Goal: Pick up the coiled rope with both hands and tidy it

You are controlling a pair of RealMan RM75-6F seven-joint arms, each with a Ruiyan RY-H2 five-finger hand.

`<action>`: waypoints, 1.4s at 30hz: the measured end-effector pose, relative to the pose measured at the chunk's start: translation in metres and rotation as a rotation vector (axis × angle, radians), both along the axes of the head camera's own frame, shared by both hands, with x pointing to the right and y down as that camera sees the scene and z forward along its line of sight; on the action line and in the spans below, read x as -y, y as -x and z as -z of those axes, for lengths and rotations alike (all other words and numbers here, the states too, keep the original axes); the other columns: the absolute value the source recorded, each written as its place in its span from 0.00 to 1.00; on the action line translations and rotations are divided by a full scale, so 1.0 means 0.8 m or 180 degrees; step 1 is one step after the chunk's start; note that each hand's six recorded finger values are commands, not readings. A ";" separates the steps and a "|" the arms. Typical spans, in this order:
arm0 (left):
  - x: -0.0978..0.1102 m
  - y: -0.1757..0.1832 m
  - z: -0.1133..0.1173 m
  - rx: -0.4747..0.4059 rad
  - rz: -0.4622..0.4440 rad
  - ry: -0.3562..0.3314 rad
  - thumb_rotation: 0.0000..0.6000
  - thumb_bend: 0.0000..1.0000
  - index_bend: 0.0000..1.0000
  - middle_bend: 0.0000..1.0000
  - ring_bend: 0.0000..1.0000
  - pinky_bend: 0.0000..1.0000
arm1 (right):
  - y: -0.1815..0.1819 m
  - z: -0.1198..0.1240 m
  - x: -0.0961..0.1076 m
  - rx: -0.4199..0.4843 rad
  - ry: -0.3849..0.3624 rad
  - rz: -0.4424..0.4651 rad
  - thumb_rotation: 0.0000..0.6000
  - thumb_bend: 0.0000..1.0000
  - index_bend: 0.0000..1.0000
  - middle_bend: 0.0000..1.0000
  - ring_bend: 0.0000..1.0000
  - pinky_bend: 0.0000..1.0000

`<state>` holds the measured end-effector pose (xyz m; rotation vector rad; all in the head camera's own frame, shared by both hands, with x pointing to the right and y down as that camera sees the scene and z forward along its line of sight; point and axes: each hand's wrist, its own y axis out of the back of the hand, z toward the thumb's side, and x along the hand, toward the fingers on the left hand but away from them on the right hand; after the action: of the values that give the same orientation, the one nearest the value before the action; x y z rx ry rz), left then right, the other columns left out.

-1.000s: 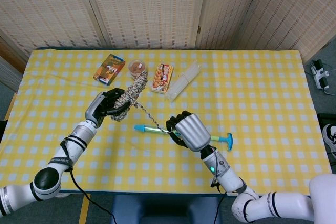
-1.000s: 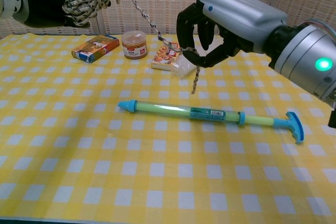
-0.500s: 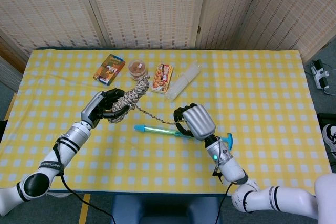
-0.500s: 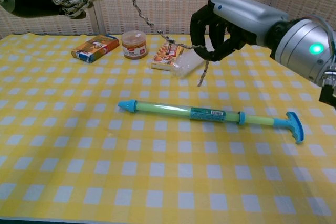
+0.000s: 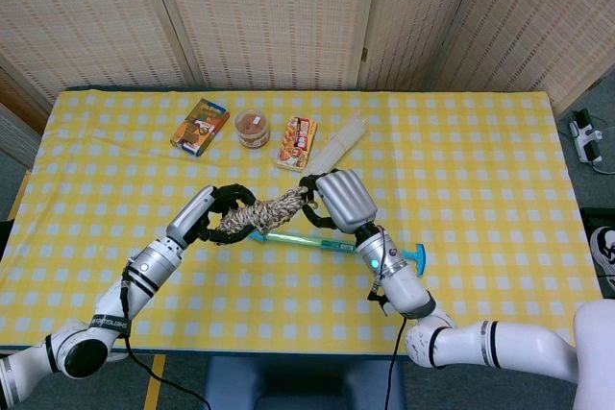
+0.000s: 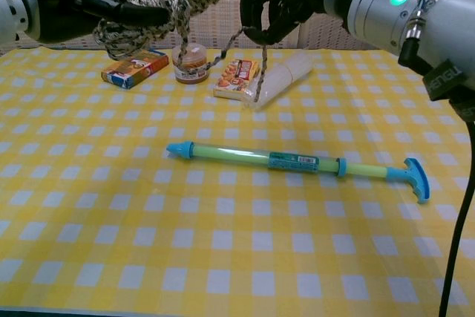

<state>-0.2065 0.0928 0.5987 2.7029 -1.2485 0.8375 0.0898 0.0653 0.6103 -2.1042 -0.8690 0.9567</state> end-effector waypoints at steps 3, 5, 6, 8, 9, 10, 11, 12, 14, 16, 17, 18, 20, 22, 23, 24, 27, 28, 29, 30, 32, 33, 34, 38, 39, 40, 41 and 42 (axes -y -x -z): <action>-0.007 -0.006 -0.001 0.0049 -0.0128 -0.0144 1.00 0.59 0.66 0.68 0.65 0.79 | 0.005 0.003 0.005 0.0008 -0.0002 -0.0017 1.00 0.55 0.69 0.58 0.60 0.50; -0.013 -0.011 -0.002 0.0074 -0.0224 -0.0224 1.00 0.59 0.66 0.68 0.65 0.79 | 0.006 0.004 0.007 0.0029 0.0009 -0.0042 1.00 0.55 0.69 0.58 0.60 0.50; -0.015 -0.013 -0.002 0.0086 -0.0267 -0.0256 1.00 0.59 0.66 0.68 0.65 0.79 | 0.007 0.005 0.008 0.0044 0.0014 -0.0051 1.00 0.55 0.69 0.58 0.60 0.50; -0.022 -0.016 -0.004 0.0130 -0.0373 -0.0341 1.00 0.59 0.66 0.68 0.65 0.79 | 0.008 0.008 0.009 0.0087 0.0028 -0.0071 1.00 0.55 0.69 0.58 0.60 0.50; -0.024 -0.017 -0.005 0.0162 -0.0420 -0.0386 1.00 0.59 0.66 0.68 0.65 0.79 | 0.008 0.009 0.009 0.0107 0.0035 -0.0077 1.00 0.55 0.69 0.58 0.60 0.50; -0.025 -0.018 -0.006 0.0200 -0.0462 -0.0433 1.00 0.59 0.66 0.68 0.65 0.79 | 0.009 0.011 0.009 0.0128 0.0042 -0.0082 1.00 0.55 0.69 0.58 0.60 0.50; -0.027 -0.019 -0.008 0.0256 -0.0513 -0.0495 1.00 0.59 0.66 0.68 0.65 0.79 | 0.010 0.013 0.010 0.0151 0.0044 -0.0086 1.00 0.55 0.69 0.58 0.60 0.51; -0.027 -0.020 -0.009 0.0302 -0.0548 -0.0545 1.00 0.59 0.66 0.68 0.65 0.79 | 0.010 0.015 0.009 0.0162 0.0043 -0.0084 1.00 0.55 0.69 0.58 0.60 0.52; -0.028 -0.023 -0.011 0.0420 -0.0626 -0.0669 1.00 0.59 0.66 0.68 0.65 0.79 | 0.013 0.018 0.008 0.0191 0.0053 -0.0071 1.00 0.55 0.69 0.58 0.60 0.53; -0.030 -0.025 -0.014 0.0529 -0.0693 -0.0769 1.00 0.59 0.66 0.68 0.65 0.79 | 0.015 0.021 0.006 0.0224 0.0063 -0.0062 1.00 0.55 0.69 0.59 0.60 0.53; -0.031 -0.027 -0.015 0.0604 -0.0734 -0.0826 1.00 0.59 0.66 0.68 0.65 0.79 | 0.017 0.024 0.005 0.0249 0.0065 -0.0058 1.00 0.55 0.69 0.59 0.60 0.53; -0.031 -0.028 -0.017 0.0663 -0.0761 -0.0866 1.00 0.59 0.66 0.68 0.65 0.79 | 0.018 0.026 0.004 0.0269 0.0063 -0.0056 1.00 0.55 0.69 0.59 0.61 0.53; -0.032 -0.031 -0.020 0.0803 -0.0814 -0.0945 1.00 0.59 0.66 0.68 0.65 0.79 | 0.020 0.030 0.002 0.0302 0.0059 -0.0049 1.00 0.55 0.69 0.59 0.61 0.53; -0.033 -0.033 -0.023 0.0928 -0.0848 -0.1007 1.00 0.59 0.66 0.68 0.65 0.79 | 0.022 0.033 0.000 0.0325 0.0064 -0.0038 1.00 0.55 0.69 0.59 0.61 0.53; -0.033 -0.034 -0.024 0.1014 -0.0863 -0.1047 1.00 0.59 0.66 0.68 0.65 0.79 | 0.023 0.035 -0.002 0.0342 0.0069 -0.0030 1.00 0.55 0.69 0.59 0.61 0.53; -0.033 -0.035 -0.026 0.1081 -0.0872 -0.1077 1.00 0.59 0.66 0.68 0.66 0.79 | 0.024 0.037 -0.004 0.0356 0.0073 -0.0024 1.00 0.55 0.69 0.59 0.61 0.53; -0.031 -0.038 -0.031 0.1304 -0.0868 -0.1138 1.00 0.59 0.66 0.68 0.67 0.79 | 0.026 0.043 -0.008 0.0386 0.0077 -0.0014 1.00 0.55 0.69 0.59 0.61 0.53; -0.031 -0.038 -0.033 0.1369 -0.0855 -0.1139 1.00 0.59 0.66 0.68 0.67 0.79 | 0.026 0.044 -0.009 0.0391 0.0076 -0.0014 1.00 0.55 0.69 0.59 0.61 0.53; -0.030 -0.038 -0.036 0.1450 -0.0830 -0.1129 1.00 0.59 0.66 0.68 0.67 0.79 | 0.027 0.046 -0.011 0.0394 0.0080 -0.0013 1.00 0.55 0.69 0.59 0.61 0.54; -0.029 -0.039 -0.038 0.1508 -0.0809 -0.1115 1.00 0.59 0.67 0.68 0.68 0.79 | 0.027 0.047 -0.013 0.0393 0.0085 -0.0013 1.00 0.55 0.69 0.59 0.61 0.54; -0.028 -0.039 -0.043 0.1638 -0.0755 -0.1071 1.00 0.59 0.67 0.69 0.68 0.79 | 0.026 0.048 -0.016 0.0374 0.0086 -0.0010 1.00 0.55 0.69 0.59 0.62 0.56; -0.027 -0.039 -0.045 0.1693 -0.0726 -0.1054 1.00 0.59 0.67 0.69 0.69 0.79 | 0.026 0.049 -0.018 0.0363 0.0084 -0.0009 1.00 0.55 0.69 0.59 0.62 0.56; -0.026 -0.040 -0.046 0.1746 -0.0694 -0.1041 1.00 0.59 0.67 0.70 0.69 0.79 | 0.026 0.050 -0.020 0.0354 0.0085 -0.0009 1.00 0.55 0.69 0.59 0.62 0.56; -0.021 -0.040 -0.051 0.1912 -0.0479 -0.0959 1.00 0.59 0.68 0.71 0.70 0.81 | 0.026 0.052 -0.028 0.0317 0.0095 -0.0015 1.00 0.56 0.69 0.59 0.63 0.59; -0.020 -0.040 -0.052 0.1927 -0.0425 -0.0931 1.00 0.59 0.68 0.71 0.71 0.81 | 0.026 0.053 -0.031 0.0298 0.0097 -0.0014 1.00 0.56 0.69 0.59 0.64 0.60; -0.019 -0.039 -0.054 0.1939 -0.0363 -0.0890 1.00 0.59 0.68 0.71 0.71 0.81 | 0.025 0.053 -0.034 0.0282 0.0105 -0.0016 1.00 0.57 0.69 0.59 0.64 0.60; -0.018 -0.039 -0.055 0.1941 -0.0332 -0.0868 1.00 0.59 0.68 0.71 0.71 0.81 | 0.025 0.053 -0.036 0.0271 0.0114 -0.0019 1.00 0.57 0.69 0.59 0.64 0.61; -0.016 -0.038 -0.056 0.1935 -0.0264 -0.0820 1.00 0.59 0.68 0.71 0.71 0.82 | 0.025 0.053 -0.039 0.0262 0.0120 -0.0020 1.00 0.57 0.69 0.59 0.64 0.62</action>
<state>-0.1764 0.1058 0.6437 2.8072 -1.4224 1.7127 0.0700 0.0963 0.5682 -2.1874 -0.9056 0.9017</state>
